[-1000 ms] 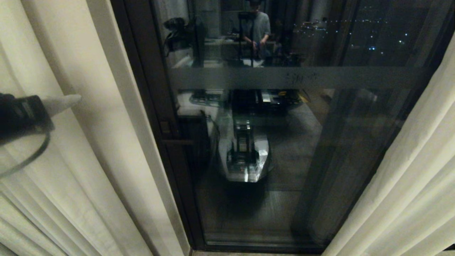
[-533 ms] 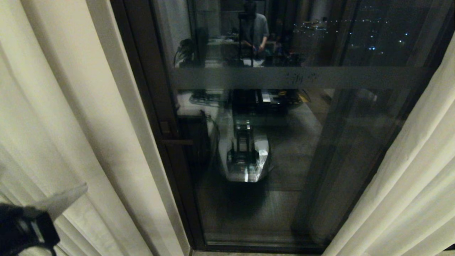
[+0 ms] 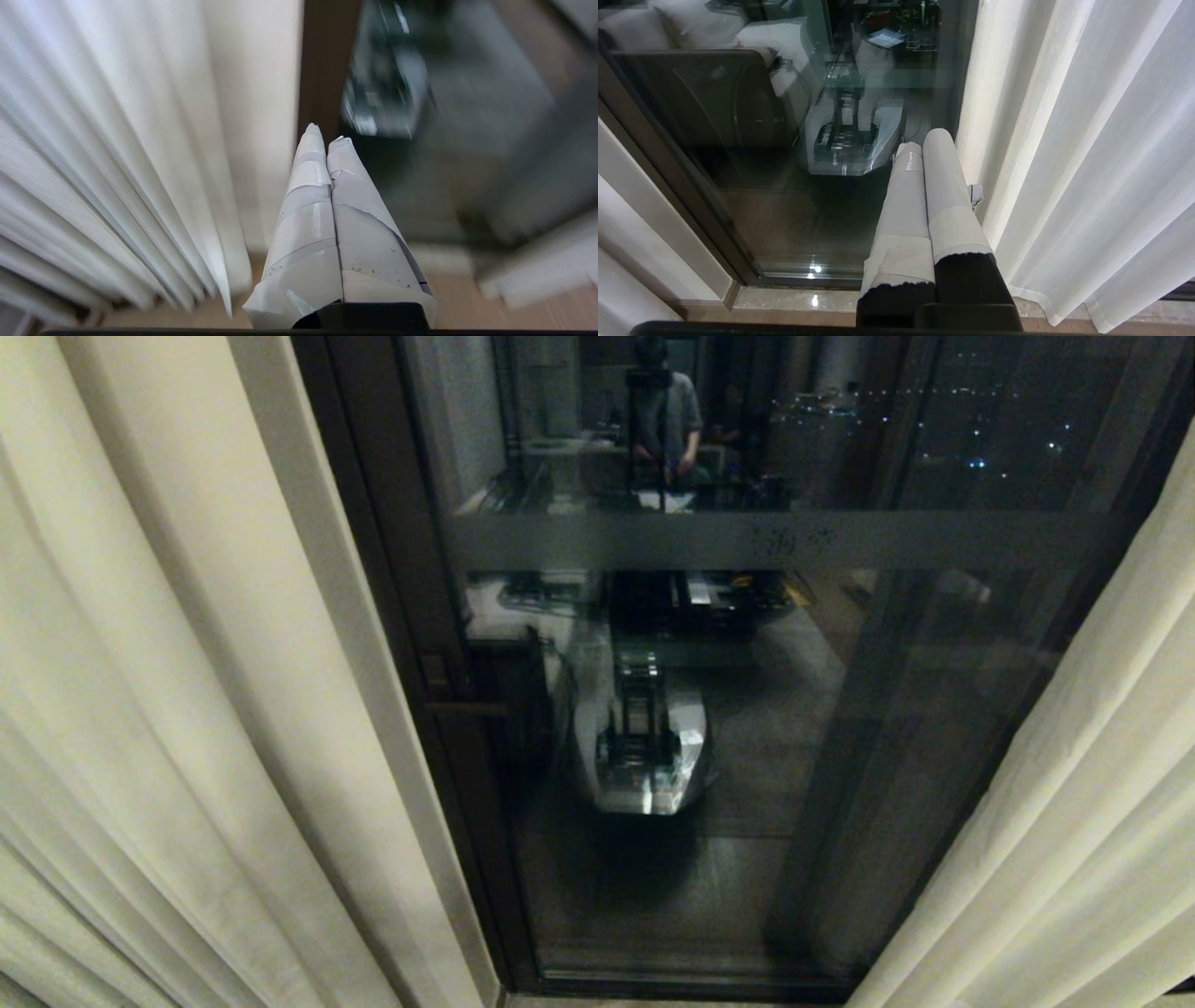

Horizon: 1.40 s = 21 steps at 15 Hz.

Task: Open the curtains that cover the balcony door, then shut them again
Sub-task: Pull the inner curtains open on both sides

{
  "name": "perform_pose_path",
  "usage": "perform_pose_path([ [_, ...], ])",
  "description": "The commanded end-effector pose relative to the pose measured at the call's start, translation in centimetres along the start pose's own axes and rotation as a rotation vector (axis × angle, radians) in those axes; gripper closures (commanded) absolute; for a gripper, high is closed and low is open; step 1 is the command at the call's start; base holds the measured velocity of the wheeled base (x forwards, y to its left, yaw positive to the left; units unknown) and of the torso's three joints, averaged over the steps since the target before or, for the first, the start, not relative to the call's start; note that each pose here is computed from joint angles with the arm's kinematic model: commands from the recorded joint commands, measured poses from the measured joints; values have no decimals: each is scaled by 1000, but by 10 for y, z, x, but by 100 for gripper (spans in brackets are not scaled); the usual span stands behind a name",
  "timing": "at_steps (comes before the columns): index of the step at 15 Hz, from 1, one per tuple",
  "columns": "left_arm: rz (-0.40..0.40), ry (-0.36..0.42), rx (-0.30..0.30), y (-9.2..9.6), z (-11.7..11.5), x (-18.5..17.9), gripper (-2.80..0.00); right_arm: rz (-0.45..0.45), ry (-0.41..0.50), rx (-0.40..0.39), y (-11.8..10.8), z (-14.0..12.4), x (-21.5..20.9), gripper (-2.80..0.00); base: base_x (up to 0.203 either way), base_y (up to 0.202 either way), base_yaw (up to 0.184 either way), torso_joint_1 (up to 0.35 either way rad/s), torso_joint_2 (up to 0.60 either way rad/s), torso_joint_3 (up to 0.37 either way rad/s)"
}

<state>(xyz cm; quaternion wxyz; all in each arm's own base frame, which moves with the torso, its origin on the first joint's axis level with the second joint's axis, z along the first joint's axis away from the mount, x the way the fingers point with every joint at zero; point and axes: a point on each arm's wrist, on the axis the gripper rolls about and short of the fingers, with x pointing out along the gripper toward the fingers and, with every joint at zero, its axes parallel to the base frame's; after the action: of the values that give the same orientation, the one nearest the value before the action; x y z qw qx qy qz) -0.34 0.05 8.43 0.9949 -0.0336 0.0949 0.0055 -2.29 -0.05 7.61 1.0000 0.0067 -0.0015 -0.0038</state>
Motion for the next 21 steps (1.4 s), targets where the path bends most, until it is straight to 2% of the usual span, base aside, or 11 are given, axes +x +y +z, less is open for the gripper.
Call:
perform_pose_path([
  [1,12,-190,9,1,-9,-16,0,0,1,0,0,0,0,0,0,0,0,0,0,0],
  [3,4,-193,129,1,-12,-17,0,0,1,0,0,0,0,0,0,0,0,0,0,0],
  [4,-10,-190,163,0,-12,-17,0,0,0,0,0,0,0,0,0,0,0,0,0,0],
  [21,-7,-191,138,0,-12,-17,0,0,1,0,0,0,0,0,0,0,0,0,0,0],
])
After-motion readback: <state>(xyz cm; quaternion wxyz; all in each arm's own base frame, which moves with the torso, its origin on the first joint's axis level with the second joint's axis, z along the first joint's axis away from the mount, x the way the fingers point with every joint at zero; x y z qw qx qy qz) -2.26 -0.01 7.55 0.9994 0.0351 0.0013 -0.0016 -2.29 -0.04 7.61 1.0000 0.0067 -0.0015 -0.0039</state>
